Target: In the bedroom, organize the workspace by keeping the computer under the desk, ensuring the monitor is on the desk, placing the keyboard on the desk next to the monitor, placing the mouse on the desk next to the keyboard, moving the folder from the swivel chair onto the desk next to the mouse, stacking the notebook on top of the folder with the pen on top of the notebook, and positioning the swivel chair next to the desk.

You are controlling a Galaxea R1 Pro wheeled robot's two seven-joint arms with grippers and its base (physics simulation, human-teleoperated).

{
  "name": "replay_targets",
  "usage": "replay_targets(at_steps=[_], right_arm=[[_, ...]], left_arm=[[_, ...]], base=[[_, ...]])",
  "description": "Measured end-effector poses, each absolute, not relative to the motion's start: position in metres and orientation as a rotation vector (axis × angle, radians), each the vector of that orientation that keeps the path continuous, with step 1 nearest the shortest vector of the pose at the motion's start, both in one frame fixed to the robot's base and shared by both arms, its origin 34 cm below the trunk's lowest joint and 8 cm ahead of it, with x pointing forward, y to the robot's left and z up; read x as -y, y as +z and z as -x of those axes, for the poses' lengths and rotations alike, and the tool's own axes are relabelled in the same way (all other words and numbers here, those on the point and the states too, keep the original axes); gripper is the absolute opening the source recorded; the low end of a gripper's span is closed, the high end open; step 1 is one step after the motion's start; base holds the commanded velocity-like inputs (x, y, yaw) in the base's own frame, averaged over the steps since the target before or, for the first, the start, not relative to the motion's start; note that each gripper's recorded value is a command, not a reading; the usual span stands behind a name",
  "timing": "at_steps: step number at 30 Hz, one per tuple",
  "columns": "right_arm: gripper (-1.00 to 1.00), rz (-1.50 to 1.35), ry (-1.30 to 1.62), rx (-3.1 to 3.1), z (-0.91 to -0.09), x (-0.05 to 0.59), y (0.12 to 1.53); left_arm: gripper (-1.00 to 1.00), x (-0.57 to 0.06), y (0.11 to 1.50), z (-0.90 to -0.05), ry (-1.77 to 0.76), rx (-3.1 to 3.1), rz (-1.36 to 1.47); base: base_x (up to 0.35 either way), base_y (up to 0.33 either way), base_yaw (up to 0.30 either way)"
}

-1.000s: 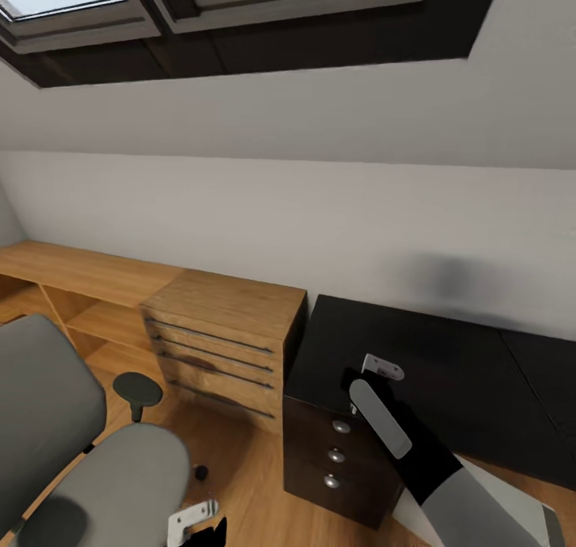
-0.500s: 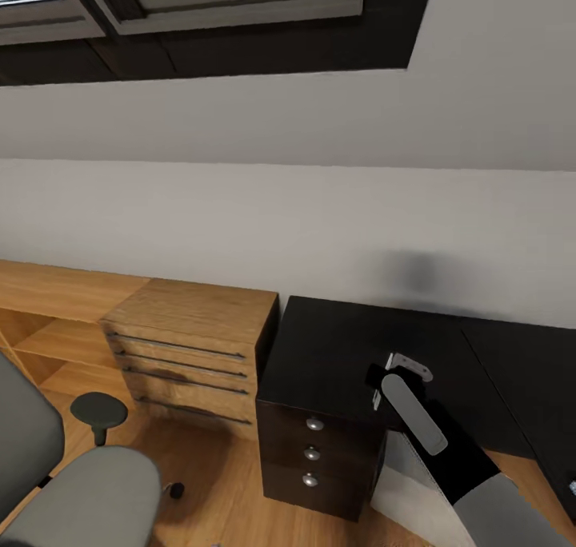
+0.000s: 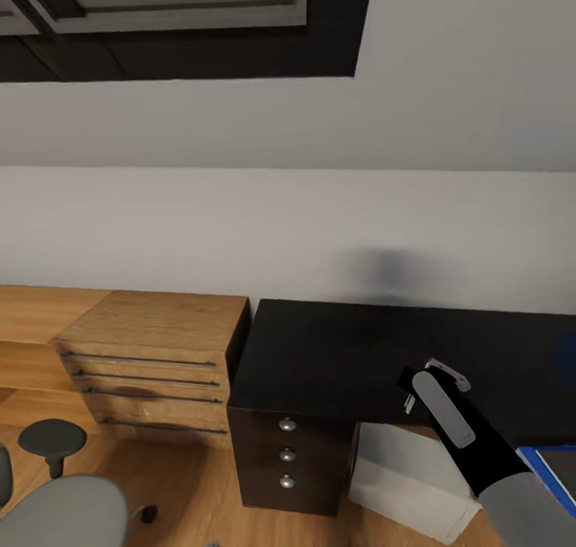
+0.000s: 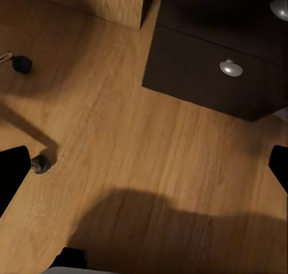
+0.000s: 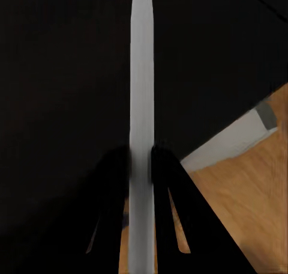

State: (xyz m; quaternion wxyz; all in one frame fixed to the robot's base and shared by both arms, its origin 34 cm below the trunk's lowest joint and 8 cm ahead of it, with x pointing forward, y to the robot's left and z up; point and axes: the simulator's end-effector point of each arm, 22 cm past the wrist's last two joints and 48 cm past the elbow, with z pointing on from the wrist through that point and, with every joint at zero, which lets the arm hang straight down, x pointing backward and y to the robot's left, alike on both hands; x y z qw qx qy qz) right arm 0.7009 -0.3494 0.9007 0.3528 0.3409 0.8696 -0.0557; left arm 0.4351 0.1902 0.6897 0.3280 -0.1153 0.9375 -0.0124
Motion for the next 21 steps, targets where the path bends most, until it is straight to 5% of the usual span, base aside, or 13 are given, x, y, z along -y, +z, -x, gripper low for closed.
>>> replay_targets(at_steps=[21], right_arm=[[-1.0,-0.947,-0.171,-2.238,-0.694,0.402,0.882]], left_arm=[[1.0,-0.192,0.695,-0.439,-0.031,-2.437,0.305]], base=[[0.0,0.0,-0.263]])
